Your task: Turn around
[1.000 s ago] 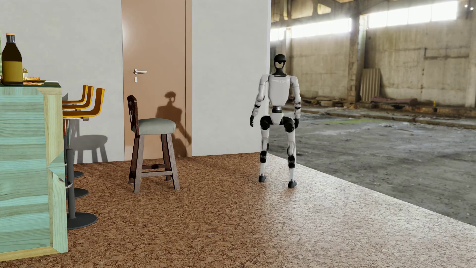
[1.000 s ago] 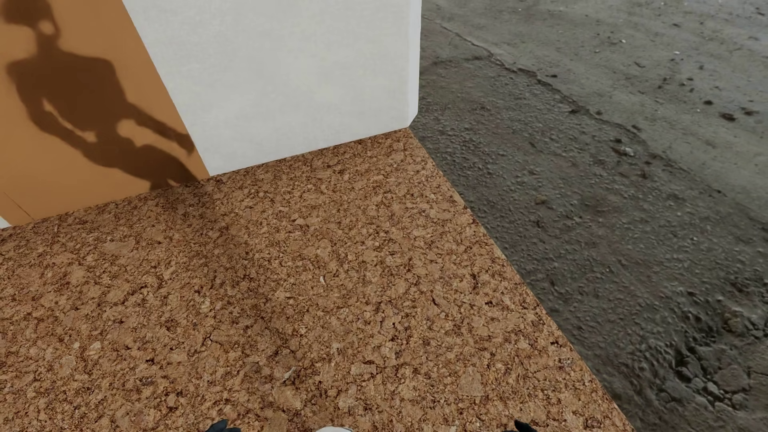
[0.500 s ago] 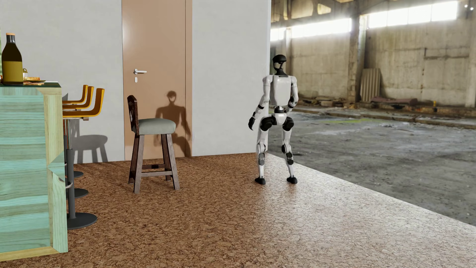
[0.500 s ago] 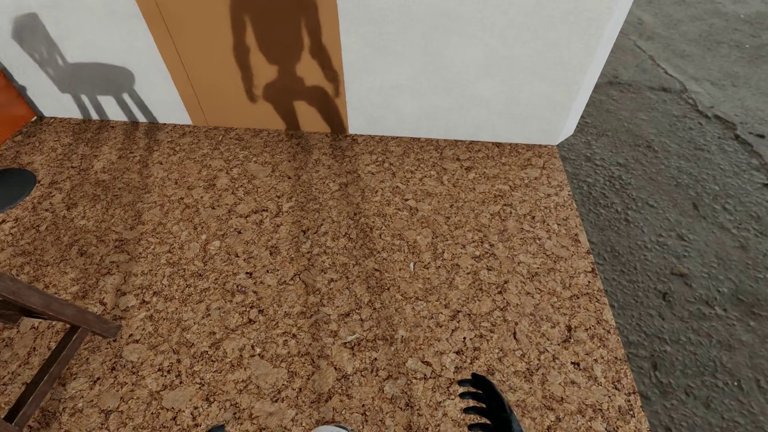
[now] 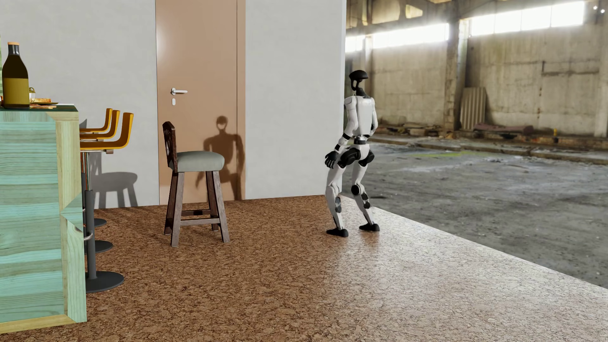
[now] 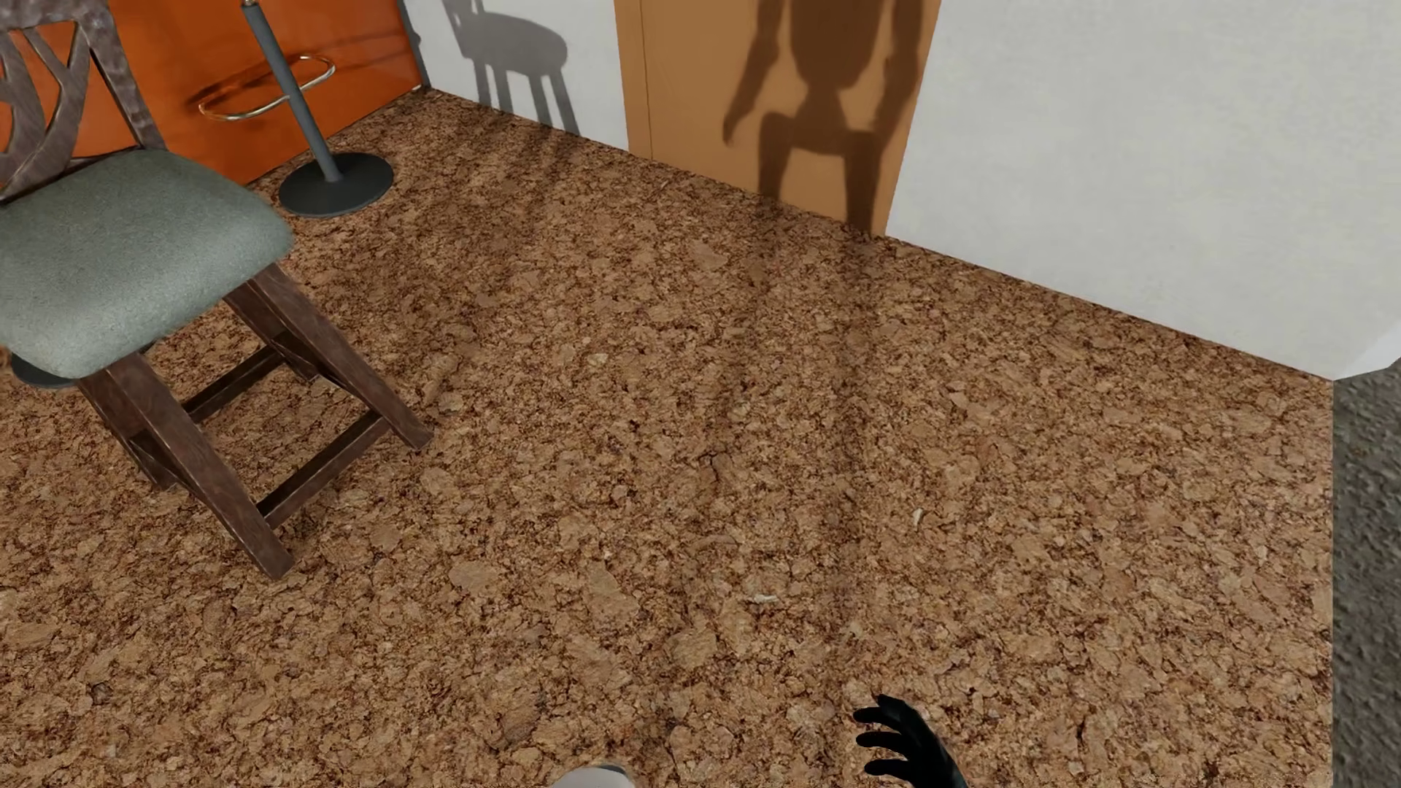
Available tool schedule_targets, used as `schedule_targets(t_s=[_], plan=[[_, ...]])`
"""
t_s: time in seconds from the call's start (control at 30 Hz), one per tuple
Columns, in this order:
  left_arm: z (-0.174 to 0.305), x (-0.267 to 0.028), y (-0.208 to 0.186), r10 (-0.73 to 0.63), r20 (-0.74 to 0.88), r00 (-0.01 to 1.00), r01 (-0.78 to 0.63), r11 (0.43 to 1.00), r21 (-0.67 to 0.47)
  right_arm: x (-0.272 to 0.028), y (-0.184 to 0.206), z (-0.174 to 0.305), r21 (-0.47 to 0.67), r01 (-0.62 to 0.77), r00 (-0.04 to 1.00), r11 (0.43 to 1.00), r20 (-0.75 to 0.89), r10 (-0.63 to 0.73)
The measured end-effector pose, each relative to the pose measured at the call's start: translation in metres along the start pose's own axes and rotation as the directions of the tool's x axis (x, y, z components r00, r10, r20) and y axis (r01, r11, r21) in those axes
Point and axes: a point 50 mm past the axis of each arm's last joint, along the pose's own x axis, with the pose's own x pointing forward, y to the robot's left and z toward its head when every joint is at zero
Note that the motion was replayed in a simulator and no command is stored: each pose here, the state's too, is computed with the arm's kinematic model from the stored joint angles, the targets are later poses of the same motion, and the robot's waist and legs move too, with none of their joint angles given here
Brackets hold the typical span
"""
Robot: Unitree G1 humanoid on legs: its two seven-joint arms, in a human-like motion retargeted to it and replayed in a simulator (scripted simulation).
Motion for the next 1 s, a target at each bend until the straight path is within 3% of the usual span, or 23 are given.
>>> schedule_targets(t_s=[0.07,0.13,0.23,0.3,0.37,0.47,0.57,0.67,0.73,0.8,0.87,1.0], plan=[[0.016,0.005,0.010,-0.001,0.061,0.998,-0.001,1.000,0.028,-0.008,0.009,-0.017,0.009,-0.047,0.999,0.999,-0.017,0.048],[0.021,0.000,-0.001,-0.016,0.123,0.992,0.014,1.000,0.012,-0.013,-0.020,-0.035,0.060,0.018,0.997,0.998,-0.080,-0.013],[0.013,-0.002,-0.007,-0.027,0.070,0.997,0.029,0.999,-0.031,-0.003,-0.015,-0.002,0.113,0.037,0.999,0.993,0.028,-0.040],[0.022,0.007,-0.003,-0.025,0.045,0.999,0.025,1.000,0.007,0.003,-0.002,0.017,0.049,0.004,0.997,0.999,0.077,-0.008],[0.027,0.007,0.005,0.001,0.105,0.994,-0.005,0.999,0.039,-0.006,0.010,-0.011,0.056,-0.019,1.000,0.998,-0.013,0.020],[0.020,-0.002,-0.012,-0.002,0.125,0.992,0.003,1.000,-0.006,-0.032,-0.024,-0.069,0.105,0.071,0.974,0.992,-0.222,-0.046],[0.016,0.002,0.006,0.018,0.077,0.997,-0.019,1.000,0.010,-0.010,-0.002,-0.021,0.048,-0.030,0.996,0.998,-0.084,0.034],[0.025,0.006,0.000,-0.014,0.111,0.994,0.011,1.000,0.027,-0.008,0.024,-0.013,0.010,-0.136,0.990,0.991,-0.018,0.136],[0.026,0.002,-0.001,-0.018,0.154,0.988,0.015,1.000,0.019,-0.022,-0.007,-0.049,0.099,-0.041,0.992,0.994,-0.116,0.052],[0.010,-0.004,-0.016,-0.044,0.080,0.996,0.047,0.998,-0.032,-0.011,-0.013,-0.027,0.146,0.014,0.998,0.989,-0.064,-0.005],[0.009,0.001,-0.005,-0.031,0.027,0.999,0.031,1.000,0.000,-0.001,0.005,-0.001,0.100,-0.014,1.000,0.995,0.011,0.013],[0.005,-0.005,-0.011,-0.043,0.016,0.999,0.044,0.998,-0.042,0.002,-0.013,0.002,0.054,0.056,0.998,0.997,0.015,-0.057]])
